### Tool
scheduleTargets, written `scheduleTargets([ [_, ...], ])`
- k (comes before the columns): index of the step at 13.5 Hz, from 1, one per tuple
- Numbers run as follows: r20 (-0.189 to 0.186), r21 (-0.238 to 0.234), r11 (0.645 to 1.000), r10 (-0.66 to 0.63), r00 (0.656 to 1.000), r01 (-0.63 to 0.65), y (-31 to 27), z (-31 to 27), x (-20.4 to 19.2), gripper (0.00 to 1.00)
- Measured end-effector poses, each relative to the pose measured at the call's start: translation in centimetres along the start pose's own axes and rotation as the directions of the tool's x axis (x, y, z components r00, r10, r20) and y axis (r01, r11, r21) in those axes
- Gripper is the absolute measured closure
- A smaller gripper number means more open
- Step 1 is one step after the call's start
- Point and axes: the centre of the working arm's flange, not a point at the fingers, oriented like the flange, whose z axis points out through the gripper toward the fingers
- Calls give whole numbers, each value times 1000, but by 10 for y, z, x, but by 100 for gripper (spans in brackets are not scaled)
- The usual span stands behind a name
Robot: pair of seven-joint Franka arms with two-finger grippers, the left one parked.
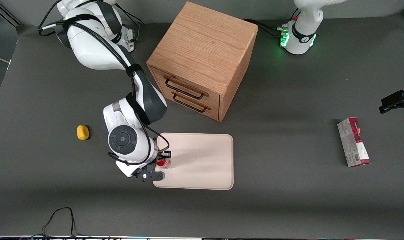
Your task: Place coke bottle on tray
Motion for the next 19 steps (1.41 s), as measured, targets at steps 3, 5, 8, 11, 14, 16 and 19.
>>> scheduleTargets([
  [3, -9, 3, 1000, 2, 1000, -2, 0, 10, 4, 69],
  [5, -6, 2, 1000, 3, 1000, -3, 0, 14, 5, 69],
  [8, -6, 2, 1000, 3, 1000, -3, 0, 22, 6, 69],
  [11, -8, 3, 1000, 5, 1000, -5, 0, 26, 8, 56],
  [14, -16, 6, 1000, 5, 1000, -5, 0, 25, 8, 21],
  [16, -25, 10, 1000, 5, 1000, -5, -1, 20, 9, 1],
  [19, -24, 11, 1000, 4, 1000, -4, 1, -14, 3, 0],
])
